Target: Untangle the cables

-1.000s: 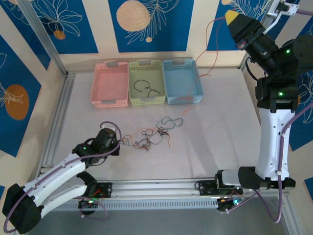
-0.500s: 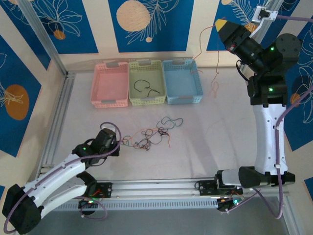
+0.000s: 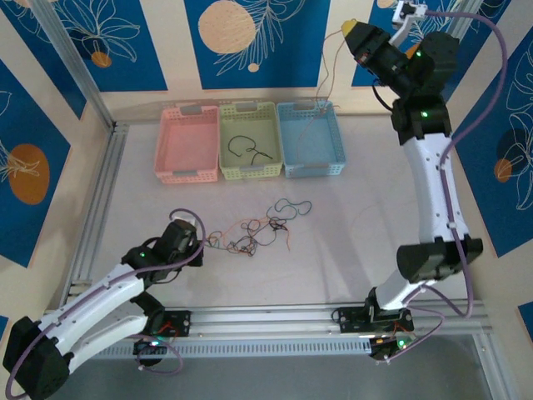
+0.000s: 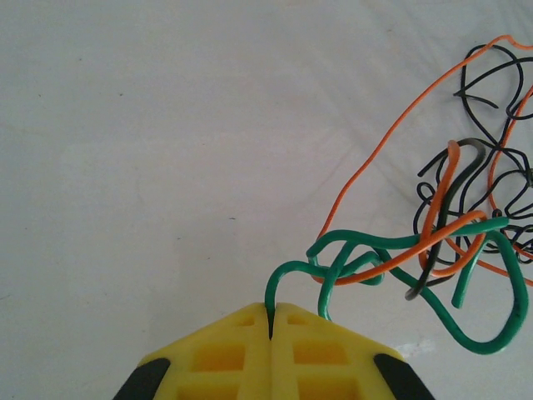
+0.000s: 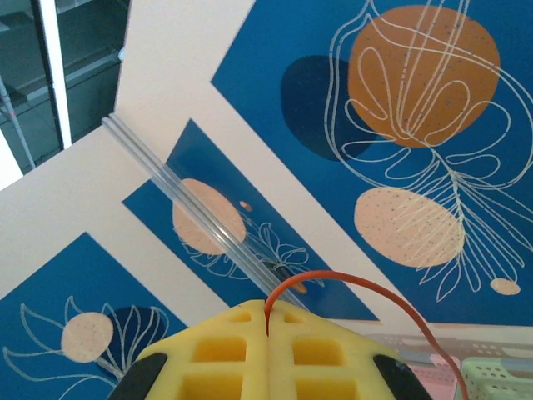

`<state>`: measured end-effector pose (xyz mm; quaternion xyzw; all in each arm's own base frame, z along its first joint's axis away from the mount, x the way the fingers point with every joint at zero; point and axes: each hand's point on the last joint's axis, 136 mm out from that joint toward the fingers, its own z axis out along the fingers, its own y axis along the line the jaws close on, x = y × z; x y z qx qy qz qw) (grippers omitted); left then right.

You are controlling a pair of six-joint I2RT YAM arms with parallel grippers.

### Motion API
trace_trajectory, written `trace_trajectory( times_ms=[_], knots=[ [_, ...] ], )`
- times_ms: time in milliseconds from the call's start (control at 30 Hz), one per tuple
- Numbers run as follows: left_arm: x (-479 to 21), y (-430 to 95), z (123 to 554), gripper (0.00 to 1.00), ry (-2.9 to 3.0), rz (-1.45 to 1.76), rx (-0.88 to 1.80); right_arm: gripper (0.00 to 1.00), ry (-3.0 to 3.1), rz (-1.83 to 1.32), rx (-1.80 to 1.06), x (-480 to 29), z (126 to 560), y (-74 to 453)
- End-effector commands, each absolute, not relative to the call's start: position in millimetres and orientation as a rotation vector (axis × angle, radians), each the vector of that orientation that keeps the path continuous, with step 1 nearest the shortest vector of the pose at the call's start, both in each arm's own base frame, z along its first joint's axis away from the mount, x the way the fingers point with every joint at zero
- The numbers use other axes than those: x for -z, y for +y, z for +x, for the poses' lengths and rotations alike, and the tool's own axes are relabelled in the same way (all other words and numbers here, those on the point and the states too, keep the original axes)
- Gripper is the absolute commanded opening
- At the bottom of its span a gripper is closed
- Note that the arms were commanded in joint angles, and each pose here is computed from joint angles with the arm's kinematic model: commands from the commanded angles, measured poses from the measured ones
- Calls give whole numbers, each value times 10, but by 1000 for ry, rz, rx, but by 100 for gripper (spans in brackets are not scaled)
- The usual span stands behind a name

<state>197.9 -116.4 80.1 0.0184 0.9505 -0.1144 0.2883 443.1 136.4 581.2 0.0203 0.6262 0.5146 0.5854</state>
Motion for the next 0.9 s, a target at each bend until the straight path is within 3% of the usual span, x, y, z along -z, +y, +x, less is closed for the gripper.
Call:
trace_trajectory(
  times_ms=[0, 267, 600, 867],
  knots=[
    [-810, -1159, 1998, 0, 2526, 39, 317, 0, 1385, 33, -1174, -6026, 4555, 1376],
    [-804, -1165, 1999, 0, 2528, 42, 319, 0, 1305, -3, -1103, -6211, 4986, 1409],
    [-795, -1167, 2005, 0, 2529, 47, 315, 0, 1112, 43, -1059, -6484, 5167, 1241],
    [-786, -1184, 2010, 0, 2536, 52, 317, 0, 1058, -4, -1161, -6759, 4844, 1294]
  ],
)
